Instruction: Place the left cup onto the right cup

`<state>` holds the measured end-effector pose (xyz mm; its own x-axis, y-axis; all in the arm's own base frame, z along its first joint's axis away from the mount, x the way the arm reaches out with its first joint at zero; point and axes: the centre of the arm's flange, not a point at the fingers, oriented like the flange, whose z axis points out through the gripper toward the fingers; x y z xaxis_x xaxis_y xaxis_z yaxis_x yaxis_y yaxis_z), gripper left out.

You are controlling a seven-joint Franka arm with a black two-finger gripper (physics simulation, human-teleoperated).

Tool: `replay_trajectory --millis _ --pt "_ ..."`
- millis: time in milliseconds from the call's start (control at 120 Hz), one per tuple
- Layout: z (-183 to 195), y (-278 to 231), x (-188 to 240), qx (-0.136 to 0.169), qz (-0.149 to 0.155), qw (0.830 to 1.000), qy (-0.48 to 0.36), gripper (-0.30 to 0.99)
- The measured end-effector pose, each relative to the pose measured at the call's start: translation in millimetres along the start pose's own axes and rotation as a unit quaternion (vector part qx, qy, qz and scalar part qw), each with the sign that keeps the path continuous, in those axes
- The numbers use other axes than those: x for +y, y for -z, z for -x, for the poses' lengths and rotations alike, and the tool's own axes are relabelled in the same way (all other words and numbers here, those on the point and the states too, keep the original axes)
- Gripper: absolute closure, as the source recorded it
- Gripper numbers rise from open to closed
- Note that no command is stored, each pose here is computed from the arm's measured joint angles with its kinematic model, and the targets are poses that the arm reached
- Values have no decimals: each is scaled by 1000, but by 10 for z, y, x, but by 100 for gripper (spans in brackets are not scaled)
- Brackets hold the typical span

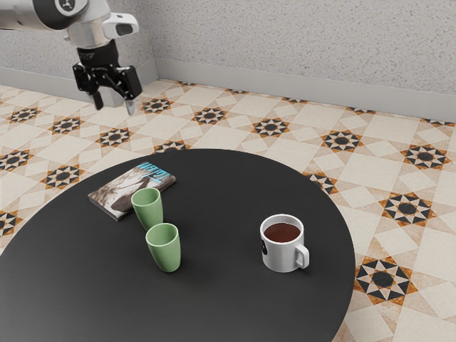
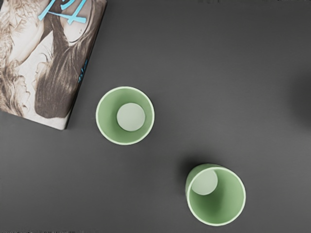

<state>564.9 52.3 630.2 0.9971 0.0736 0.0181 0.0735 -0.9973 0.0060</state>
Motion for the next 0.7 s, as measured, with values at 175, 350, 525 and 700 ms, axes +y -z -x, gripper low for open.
replay_trajectory --millis 175,350,525,700 --pt "-11 -27 17 -3 0 1000 -1 2" --pt "-184 -369 -4 -28 -10 1000 -3 2" --pt "-411 -864 -559 -53 -14 998 31 2" --pt "-605 -1360 -802 -69 -13 997 35 2"
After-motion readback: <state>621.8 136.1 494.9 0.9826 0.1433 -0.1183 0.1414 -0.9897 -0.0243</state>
